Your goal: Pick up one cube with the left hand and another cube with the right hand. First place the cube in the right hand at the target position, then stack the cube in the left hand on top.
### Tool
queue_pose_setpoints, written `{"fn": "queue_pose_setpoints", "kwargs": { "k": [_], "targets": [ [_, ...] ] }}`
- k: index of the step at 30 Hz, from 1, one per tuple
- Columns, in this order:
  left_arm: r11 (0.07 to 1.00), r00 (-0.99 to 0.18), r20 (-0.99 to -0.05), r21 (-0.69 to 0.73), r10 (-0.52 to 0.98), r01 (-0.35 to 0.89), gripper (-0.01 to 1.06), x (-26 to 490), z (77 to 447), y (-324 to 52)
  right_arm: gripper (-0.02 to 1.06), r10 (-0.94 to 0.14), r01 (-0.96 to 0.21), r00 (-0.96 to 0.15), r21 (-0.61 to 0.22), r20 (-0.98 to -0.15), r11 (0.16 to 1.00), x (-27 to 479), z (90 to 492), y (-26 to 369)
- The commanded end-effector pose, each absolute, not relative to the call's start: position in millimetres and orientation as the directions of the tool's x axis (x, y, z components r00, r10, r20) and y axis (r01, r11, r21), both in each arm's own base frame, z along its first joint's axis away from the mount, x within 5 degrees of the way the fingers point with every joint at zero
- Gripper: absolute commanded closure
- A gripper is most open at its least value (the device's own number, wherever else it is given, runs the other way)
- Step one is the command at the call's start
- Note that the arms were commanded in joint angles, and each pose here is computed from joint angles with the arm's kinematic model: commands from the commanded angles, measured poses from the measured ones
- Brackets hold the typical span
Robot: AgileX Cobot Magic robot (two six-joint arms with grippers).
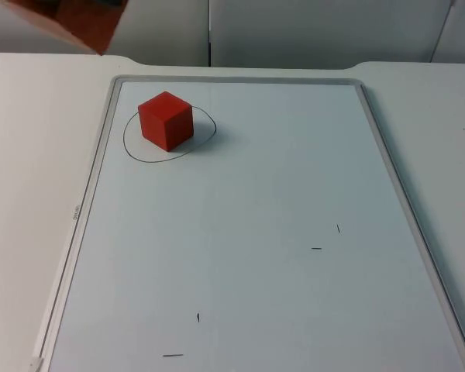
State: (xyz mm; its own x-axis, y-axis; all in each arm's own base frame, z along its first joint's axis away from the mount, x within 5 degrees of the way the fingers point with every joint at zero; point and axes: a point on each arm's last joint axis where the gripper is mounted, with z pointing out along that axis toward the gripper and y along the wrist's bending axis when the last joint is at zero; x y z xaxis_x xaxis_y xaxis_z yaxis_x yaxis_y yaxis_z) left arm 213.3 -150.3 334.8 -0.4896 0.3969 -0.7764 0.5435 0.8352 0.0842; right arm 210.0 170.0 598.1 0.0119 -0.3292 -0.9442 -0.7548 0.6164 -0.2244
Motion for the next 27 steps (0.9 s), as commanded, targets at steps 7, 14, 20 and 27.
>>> {"fn": "queue_pose_setpoints", "kwargs": {
  "k": [7,14,20,27],
  "targets": [
    [0.819,-0.474,-0.755,0.144,0.454,0.556,0.94,263.2,344.4,-176.2,0.33,-0.199,-0.749,0.140,-0.235,-0.970,0.619,129.1,639.6,118.4],
    [0.786,-0.528,-0.717,0.044,0.455,0.617,0.94,302.4,327.7,-179.2,0.33,-0.284,-0.765,0.072,-0.235,-0.956,0.600,98.9,611.7,96.6],
    [0.793,-0.575,-0.677,0.021,0.460,0.609,0.94,324.1,300.2,-175.1,0.33,-0.305,-0.775,0.004,-0.196,-0.952,0.601,80.2,572.5,83.1],
    [0.780,-0.630,-0.608,-0.029,0.482,0.625,0.94,342.9,260.7,-189.2,0.33,-0.277,-0.754,-0.039,-0.154,-0.960,0.639,80.5,517.2,79.9]
  ]
}}
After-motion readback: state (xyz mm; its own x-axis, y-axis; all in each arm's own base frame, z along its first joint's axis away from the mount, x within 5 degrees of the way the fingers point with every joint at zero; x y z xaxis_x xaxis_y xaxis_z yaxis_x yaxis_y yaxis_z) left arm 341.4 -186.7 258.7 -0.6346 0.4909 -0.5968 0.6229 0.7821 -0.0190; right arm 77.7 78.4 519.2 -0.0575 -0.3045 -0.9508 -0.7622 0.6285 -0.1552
